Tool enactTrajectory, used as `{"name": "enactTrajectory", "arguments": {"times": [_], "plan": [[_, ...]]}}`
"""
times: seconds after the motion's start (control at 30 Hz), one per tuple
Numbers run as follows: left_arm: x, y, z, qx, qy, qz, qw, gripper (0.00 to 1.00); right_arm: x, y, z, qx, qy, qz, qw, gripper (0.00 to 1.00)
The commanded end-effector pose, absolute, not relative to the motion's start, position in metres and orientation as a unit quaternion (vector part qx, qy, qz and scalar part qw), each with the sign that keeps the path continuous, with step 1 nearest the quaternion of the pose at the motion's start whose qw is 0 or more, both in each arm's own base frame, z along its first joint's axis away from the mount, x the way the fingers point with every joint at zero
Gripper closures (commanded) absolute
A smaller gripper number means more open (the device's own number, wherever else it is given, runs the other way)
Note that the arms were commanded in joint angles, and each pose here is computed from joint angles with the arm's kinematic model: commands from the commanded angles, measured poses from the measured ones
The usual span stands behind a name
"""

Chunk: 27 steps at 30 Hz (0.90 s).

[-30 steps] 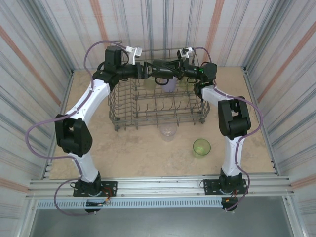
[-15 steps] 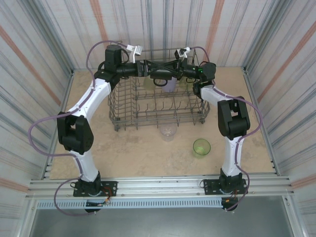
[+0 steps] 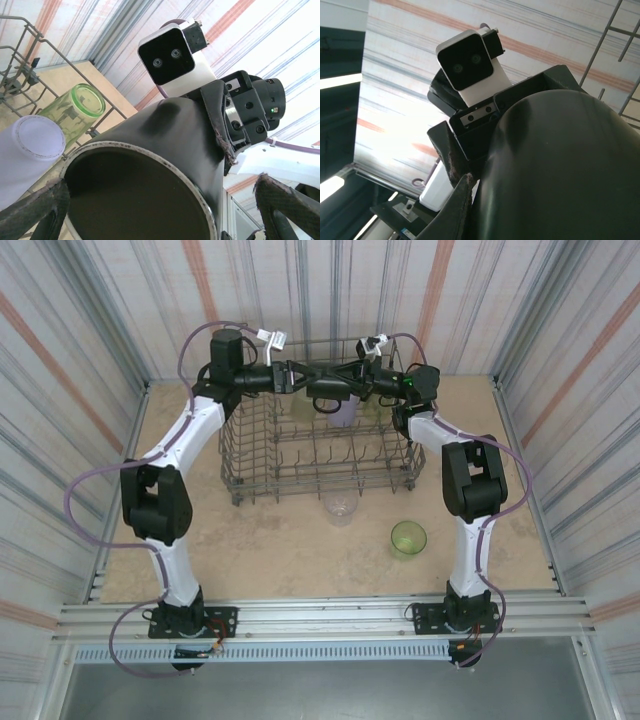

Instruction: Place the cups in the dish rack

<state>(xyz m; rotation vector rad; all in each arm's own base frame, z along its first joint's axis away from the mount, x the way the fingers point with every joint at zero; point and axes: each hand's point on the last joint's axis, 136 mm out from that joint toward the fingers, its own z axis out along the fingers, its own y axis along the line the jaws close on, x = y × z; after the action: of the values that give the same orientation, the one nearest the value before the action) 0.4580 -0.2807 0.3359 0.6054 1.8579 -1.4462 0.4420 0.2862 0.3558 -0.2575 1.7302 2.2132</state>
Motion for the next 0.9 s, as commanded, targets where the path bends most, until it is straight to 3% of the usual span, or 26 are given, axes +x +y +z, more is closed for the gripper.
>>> {"name": "enactTrajectory", "arguments": {"times": [0.0, 0.37, 0.87], "plan": [[0.46, -0.283, 0.337, 0.261, 0.696, -0.575, 0.343, 0.01, 0.403, 0.288, 0.422, -0.176, 0.56, 0.782, 0.21, 1.0], [0.478, -0.267, 0.342, 0.257, 0.701, -0.555, 0.366, 0.01, 0.4, 0.288, 0.423, -0.18, 0.561, 0.781, 0.208, 1.0], [0.449, -0.282, 0.332, 0.272, 0.686, -0.594, 0.321, 0.01, 0.41, 0.289, 0.428, -0.179, 0.554, 0.785, 0.213, 1.0]]}}
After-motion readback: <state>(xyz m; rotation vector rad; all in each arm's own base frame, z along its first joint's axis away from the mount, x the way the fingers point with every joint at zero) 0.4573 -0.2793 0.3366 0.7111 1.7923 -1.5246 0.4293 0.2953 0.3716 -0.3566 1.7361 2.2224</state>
